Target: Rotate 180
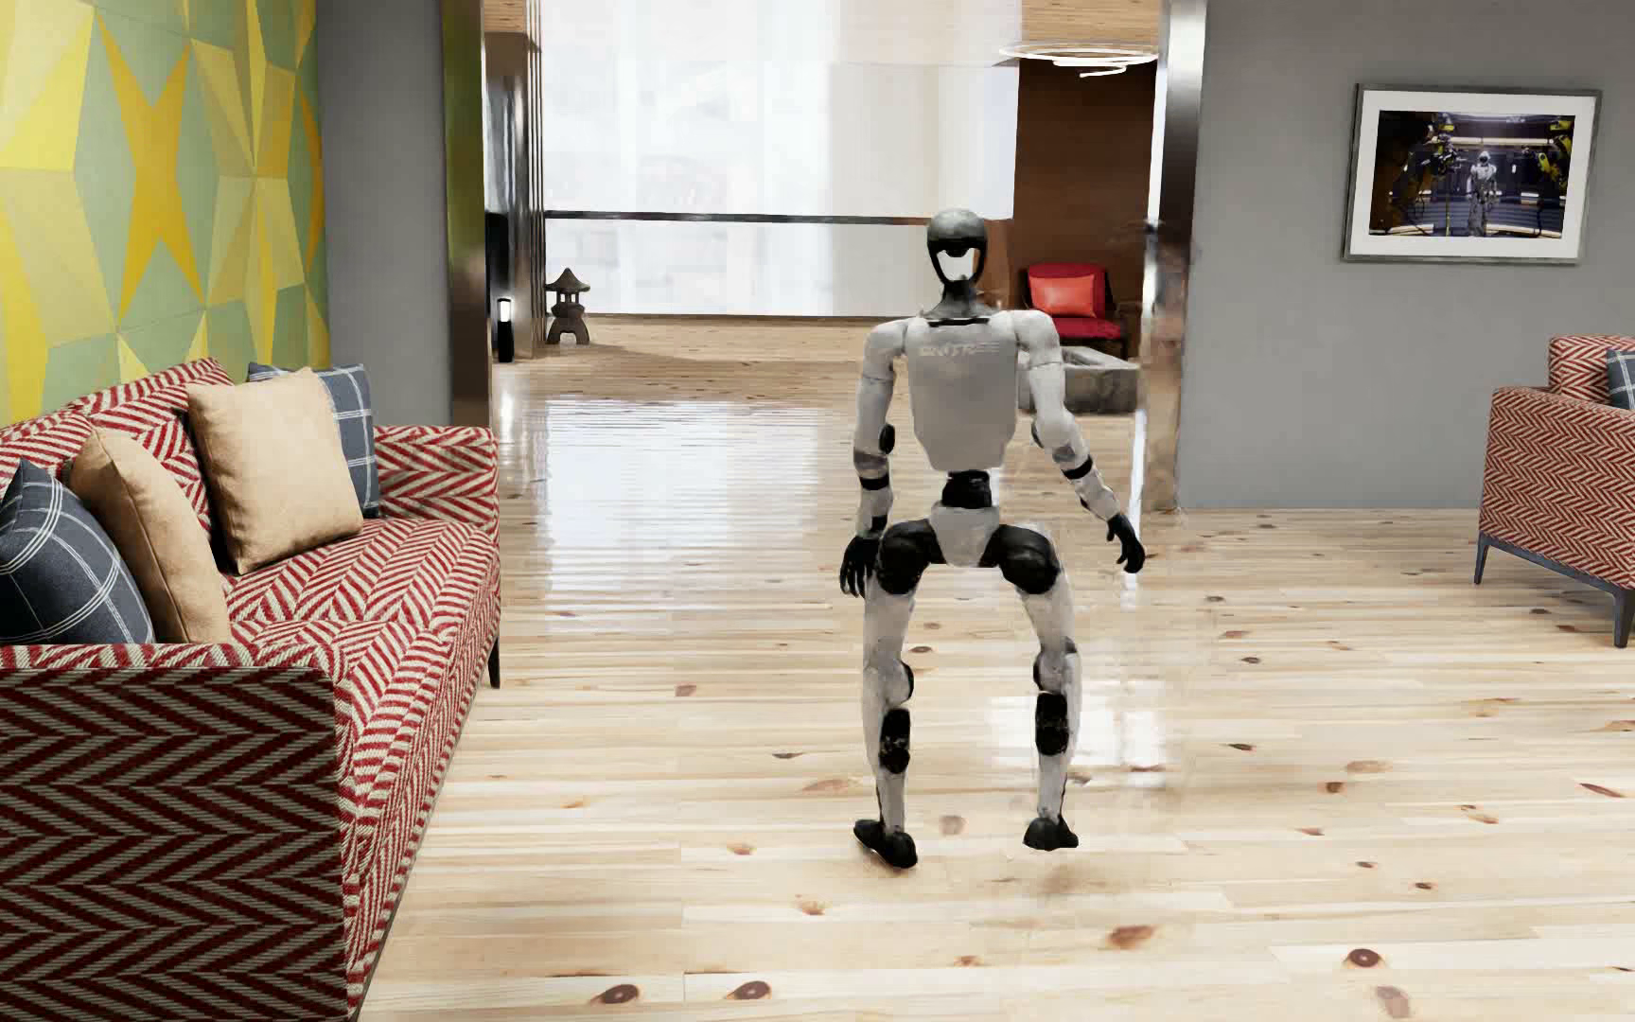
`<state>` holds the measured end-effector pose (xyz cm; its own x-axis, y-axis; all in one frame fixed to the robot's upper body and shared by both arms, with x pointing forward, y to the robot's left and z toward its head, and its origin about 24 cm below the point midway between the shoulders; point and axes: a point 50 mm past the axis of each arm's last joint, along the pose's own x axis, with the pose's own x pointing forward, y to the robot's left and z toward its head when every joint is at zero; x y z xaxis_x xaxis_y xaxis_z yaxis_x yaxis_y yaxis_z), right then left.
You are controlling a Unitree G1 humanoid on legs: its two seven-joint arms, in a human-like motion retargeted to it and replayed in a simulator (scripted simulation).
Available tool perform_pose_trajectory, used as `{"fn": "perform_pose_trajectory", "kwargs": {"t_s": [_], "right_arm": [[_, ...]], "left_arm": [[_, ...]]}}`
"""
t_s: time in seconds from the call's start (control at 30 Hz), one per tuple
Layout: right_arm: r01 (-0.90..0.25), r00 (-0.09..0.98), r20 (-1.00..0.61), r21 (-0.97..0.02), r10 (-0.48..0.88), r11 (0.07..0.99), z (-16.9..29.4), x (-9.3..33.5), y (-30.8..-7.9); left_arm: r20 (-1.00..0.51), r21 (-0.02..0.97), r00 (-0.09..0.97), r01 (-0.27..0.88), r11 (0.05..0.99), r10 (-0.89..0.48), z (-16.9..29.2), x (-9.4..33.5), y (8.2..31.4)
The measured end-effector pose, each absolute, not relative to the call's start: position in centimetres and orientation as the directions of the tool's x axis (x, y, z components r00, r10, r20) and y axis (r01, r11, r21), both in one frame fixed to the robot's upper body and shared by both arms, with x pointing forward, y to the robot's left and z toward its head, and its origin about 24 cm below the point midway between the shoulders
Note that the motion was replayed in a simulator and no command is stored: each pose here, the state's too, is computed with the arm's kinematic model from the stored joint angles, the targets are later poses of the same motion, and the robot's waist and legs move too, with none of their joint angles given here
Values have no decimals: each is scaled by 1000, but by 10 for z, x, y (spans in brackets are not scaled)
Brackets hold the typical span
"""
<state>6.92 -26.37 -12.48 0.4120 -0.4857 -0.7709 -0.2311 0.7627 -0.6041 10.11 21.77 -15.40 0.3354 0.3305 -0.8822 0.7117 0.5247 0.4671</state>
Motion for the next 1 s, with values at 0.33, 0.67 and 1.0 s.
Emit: {"fn": "perform_pose_trajectory", "kwargs": {"t_s": [0.33,0.67,1.0], "right_arm": [[-452,284,-925,-362,-253,815,-150,62,-218],[-356,481,-814,-520,-325,777,-135,100,-223],[-164,314,-855,-478,-413,863,-148,52,-229]], "left_arm": [[-575,759,779,396,517,248,-82,236,200],[-891,444,257,663,603,375,-153,103,222],[-972,196,53,710,676,227,-168,40,197]]}}
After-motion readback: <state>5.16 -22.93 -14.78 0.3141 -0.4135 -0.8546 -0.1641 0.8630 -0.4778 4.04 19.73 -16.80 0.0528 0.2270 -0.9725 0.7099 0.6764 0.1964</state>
